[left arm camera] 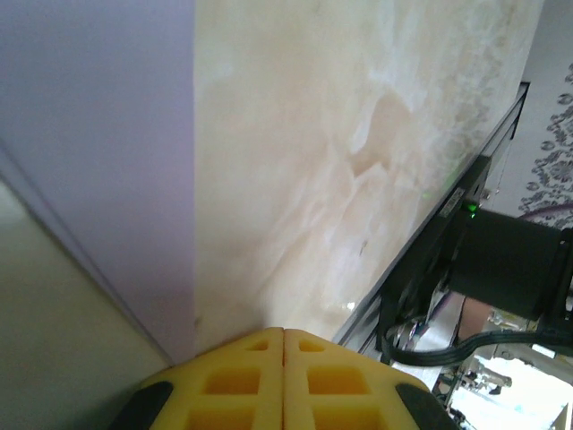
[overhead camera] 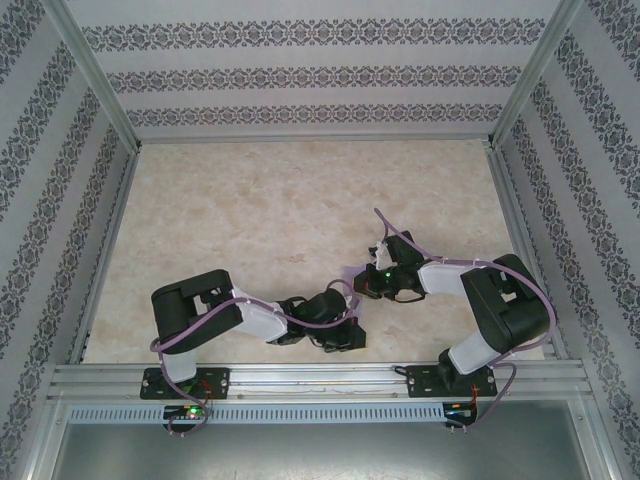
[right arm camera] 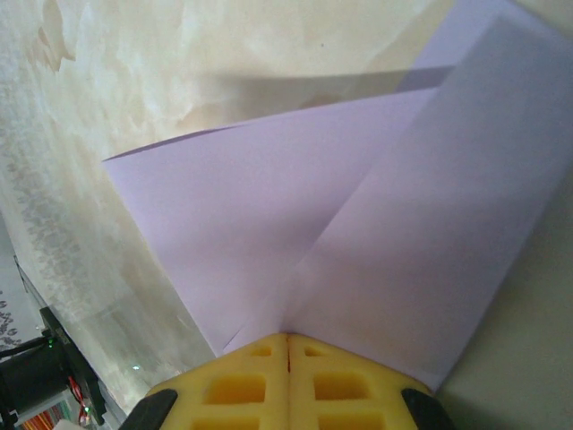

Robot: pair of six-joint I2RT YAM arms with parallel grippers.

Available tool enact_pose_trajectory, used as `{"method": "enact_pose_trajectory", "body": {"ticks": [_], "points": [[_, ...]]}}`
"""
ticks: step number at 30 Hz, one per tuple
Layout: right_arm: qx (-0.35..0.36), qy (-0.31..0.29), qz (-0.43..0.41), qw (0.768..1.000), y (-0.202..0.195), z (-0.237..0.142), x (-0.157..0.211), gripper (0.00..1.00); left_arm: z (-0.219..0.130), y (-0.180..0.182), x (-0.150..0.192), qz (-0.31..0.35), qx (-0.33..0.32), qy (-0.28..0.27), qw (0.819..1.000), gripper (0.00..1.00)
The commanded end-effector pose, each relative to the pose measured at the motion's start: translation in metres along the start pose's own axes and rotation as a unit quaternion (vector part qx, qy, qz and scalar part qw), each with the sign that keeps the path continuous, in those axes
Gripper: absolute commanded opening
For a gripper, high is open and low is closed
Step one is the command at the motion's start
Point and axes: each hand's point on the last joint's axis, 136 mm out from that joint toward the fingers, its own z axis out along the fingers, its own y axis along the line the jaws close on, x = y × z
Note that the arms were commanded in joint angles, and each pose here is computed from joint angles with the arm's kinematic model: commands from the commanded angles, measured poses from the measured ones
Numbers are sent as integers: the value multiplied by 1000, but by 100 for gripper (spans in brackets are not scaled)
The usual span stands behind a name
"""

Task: Fold a paper plane with a square sheet of paper (fold left side to right side)
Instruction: Perform the fifth fold on the wing at the bottom-center of the table.

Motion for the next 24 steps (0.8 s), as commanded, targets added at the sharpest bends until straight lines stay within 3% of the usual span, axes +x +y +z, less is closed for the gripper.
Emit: {"method": "enact_pose_trajectory", "body": {"ticks": [1, 11, 19, 24], "points": [[119, 21, 61, 991, -62, 5, 30, 0, -13, -4, 12, -6, -11, 19, 1000, 7], [94, -8, 79, 992, -52, 7, 25, 0, -77, -2, -29, 16, -62, -44, 997, 6], [87, -15, 84, 993, -48, 10, 27, 0, -55, -9, -53, 34, -61, -34, 997, 6], [85, -14, 83, 993, -47, 10, 27, 0, -43, 10, -62, 26, -83, -42, 995, 3]]}}
